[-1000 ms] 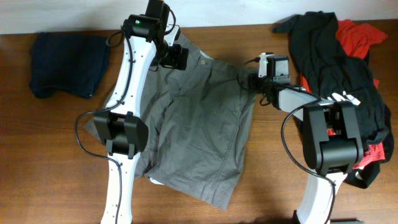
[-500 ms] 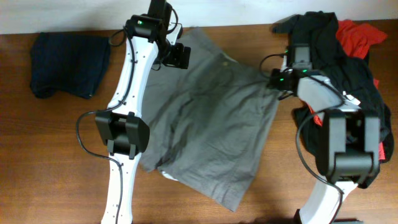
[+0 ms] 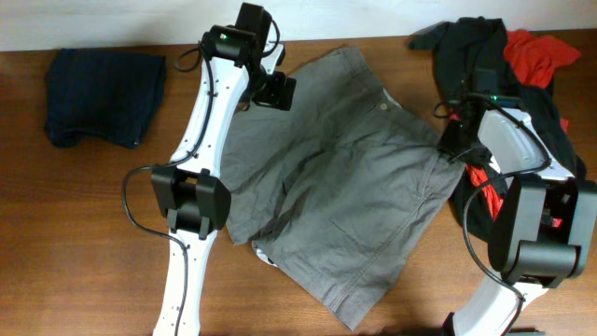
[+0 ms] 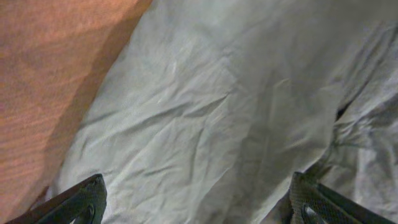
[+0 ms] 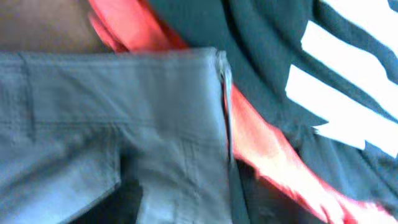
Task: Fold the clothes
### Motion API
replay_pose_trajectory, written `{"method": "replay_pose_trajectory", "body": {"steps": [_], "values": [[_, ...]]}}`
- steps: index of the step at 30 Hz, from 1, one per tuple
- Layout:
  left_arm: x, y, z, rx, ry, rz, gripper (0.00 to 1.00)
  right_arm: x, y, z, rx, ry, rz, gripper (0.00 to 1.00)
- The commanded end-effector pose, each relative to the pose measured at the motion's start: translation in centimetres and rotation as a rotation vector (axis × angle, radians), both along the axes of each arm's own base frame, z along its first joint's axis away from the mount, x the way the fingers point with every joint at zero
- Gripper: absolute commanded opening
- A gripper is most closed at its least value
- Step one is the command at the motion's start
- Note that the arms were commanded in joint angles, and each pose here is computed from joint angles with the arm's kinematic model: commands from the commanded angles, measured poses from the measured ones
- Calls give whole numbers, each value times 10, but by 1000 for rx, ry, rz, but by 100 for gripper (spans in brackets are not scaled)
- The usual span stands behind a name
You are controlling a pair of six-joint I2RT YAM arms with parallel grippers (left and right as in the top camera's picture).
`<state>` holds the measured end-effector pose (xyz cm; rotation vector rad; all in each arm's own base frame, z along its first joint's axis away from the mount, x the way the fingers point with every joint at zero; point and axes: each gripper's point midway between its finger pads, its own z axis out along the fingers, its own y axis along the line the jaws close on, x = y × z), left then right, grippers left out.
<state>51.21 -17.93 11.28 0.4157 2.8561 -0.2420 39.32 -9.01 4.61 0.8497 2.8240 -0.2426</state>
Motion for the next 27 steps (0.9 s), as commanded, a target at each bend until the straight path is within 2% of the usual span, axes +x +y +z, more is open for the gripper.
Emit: {"method": "replay_pose_trajectory", "body": {"steps": [1, 6, 10, 18, 22, 27], "values": [[4, 28, -6, 49, 14, 36, 94, 7, -2, 30, -12, -32, 6, 75], [-1, 69, -9, 65, 75, 94, 94, 17, 37, 59, 172, -47, 248, 80], [-9, 99, -11, 100, 109, -5, 94, 24, 70, 74, 262, -79, 459, 83], [-19, 127, -21, 133, 146, -201, 95, 30, 94, 75, 247, -92, 544, 85], [-32, 132, -48, 138, 231, -310, 95, 33, 102, 76, 245, -100, 563, 86], [-37, 133, -84, 136, 307, -347, 95, 33, 102, 76, 245, -100, 564, 86]]}}
